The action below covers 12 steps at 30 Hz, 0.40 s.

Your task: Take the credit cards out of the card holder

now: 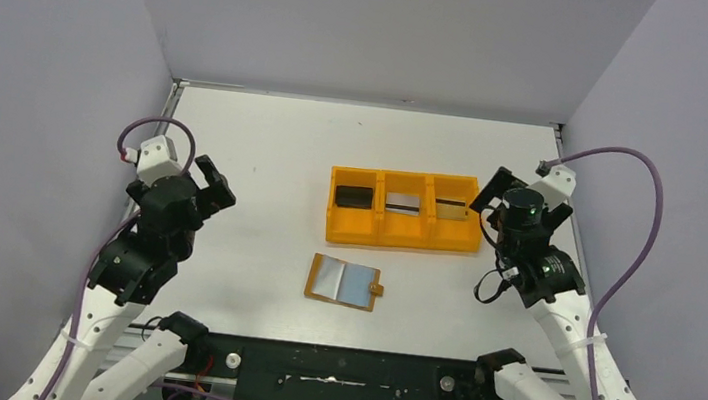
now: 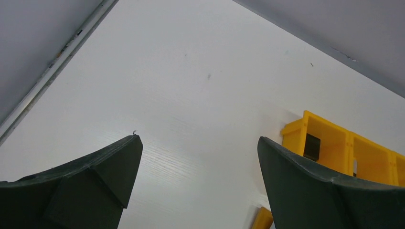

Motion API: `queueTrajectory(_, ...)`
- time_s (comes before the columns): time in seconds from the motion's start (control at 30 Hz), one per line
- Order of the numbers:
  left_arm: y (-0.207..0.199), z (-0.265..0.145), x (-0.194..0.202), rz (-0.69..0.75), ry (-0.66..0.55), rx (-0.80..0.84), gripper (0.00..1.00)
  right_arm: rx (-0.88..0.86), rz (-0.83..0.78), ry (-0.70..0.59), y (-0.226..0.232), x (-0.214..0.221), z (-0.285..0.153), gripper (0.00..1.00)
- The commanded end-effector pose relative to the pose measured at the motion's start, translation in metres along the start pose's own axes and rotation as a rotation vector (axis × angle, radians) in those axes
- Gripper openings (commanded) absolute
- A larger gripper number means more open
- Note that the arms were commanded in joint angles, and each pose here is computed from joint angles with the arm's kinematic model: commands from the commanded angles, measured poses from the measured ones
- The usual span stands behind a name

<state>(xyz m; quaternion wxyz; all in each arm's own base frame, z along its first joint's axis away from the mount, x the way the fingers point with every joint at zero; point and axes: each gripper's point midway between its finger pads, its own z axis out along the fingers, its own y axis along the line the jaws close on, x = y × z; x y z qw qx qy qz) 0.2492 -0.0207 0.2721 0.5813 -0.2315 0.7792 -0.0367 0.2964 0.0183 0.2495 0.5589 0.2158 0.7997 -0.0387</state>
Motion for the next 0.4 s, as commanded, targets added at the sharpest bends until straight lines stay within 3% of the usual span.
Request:
queueTrajectory(0.0, 0.017, -0.004, -0.014, 0.016, -0.025, -0.106, 0.94, -0.190, -0.074, 0.003, 0.021, -0.001, -0.011, 0.98)
queueTrajectory(0.2, 0.025, -0.010, -0.022, 0.030, -0.057, -0.130, 0.94, -0.303, -0.050, -0.005, 0.028, 0.006, -0.027, 0.98)
queueTrajectory(0.37, 0.024, -0.007, -0.018, 0.035, -0.040, -0.133, 0.94, -0.289, -0.056, 0.032, 0.024, 0.017, -0.025, 0.98)
